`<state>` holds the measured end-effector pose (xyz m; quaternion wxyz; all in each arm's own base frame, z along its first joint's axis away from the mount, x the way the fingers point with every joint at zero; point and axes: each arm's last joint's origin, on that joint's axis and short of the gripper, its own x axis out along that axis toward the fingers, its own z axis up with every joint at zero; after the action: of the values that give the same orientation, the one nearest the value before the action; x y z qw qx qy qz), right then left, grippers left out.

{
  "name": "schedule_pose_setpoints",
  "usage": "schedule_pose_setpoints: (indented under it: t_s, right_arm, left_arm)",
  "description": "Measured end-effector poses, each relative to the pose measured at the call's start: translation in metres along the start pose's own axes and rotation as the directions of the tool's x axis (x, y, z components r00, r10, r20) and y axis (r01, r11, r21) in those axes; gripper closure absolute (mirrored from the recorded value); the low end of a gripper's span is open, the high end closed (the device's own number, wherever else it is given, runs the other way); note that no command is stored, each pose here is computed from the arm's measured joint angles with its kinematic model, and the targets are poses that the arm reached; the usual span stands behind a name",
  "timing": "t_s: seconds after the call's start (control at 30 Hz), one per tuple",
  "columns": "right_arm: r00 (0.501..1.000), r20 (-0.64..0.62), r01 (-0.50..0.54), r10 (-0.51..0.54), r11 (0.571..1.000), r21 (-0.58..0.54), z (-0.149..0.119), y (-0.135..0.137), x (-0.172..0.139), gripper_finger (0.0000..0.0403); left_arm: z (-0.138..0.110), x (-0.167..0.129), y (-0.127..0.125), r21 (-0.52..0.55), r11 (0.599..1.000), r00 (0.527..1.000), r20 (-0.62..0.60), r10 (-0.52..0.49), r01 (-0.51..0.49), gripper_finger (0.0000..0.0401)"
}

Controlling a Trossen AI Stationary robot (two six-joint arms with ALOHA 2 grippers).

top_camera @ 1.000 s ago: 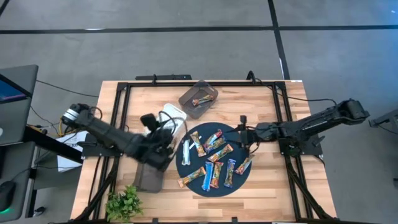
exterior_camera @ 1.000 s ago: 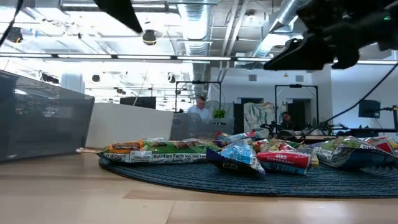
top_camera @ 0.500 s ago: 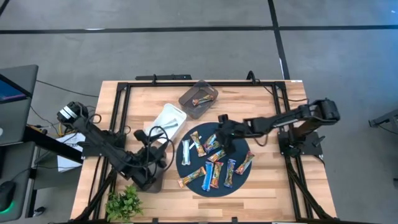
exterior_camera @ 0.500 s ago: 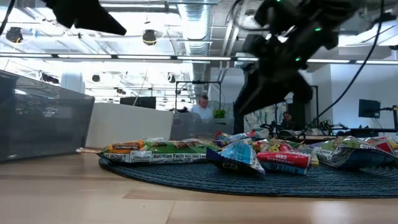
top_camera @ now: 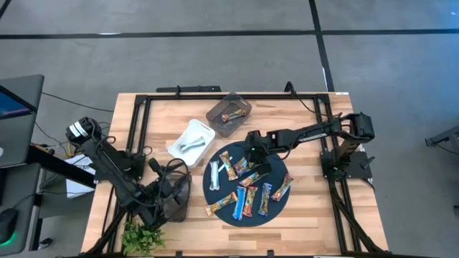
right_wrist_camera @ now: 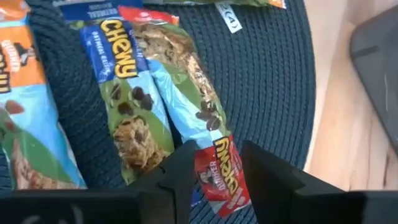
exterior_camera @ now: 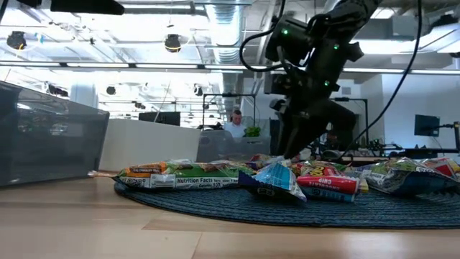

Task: Pick and place Granola Bars by type
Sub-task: Put the red granola bar into the top black bin

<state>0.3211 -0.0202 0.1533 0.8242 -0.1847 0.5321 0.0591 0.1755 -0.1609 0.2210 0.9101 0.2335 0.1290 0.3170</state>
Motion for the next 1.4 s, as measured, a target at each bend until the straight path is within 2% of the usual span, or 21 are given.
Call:
schedule_pose_setpoints:
  t_s: [0.37,0.67,0.8,0.93,1.17,1.4]
  right_arm:
    - [0.996,-0.040,-0.072,0.075,0.994,0.084,-0.008,-0.001,0.000,0.0294]
    - [0.997,-0.033,-0.060,0.064,0.993,0.104,-0.007,-0.001,0.000,0.0367]
    - [0.998,-0.022,-0.057,0.059,0.993,0.105,-0.006,-0.001,0.000,0.0377]
    - [0.999,0.013,-0.044,0.043,0.993,0.113,-0.002,-0.003,0.000,0.0350]
    - [0.994,0.087,-0.075,0.064,0.990,0.122,0.003,-0.005,0.003,0.0270]
    - [0.996,0.037,-0.083,0.079,0.988,0.130,-0.001,-0.004,0.028,0.0221]
  left_arm:
    - [0.000,0.000,0.000,-0.002,1.000,1.000,0.001,0.000,0.000,0.0215]
    - [0.000,0.000,0.000,0.000,1.000,1.000,0.000,-0.001,0.001,0.0215]
    - [0.000,0.000,0.000,0.000,1.000,1.000,0.000,-0.001,0.001,0.0215]
    - [0.000,0.000,0.000,0.000,1.000,1.000,0.000,-0.001,0.001,0.0215]
    - [0.000,0.000,0.000,0.000,1.000,1.000,-0.001,-0.002,0.002,0.0215]
    - [0.000,0.000,0.000,0.000,1.000,1.000,-0.004,-0.003,0.003,0.0215]
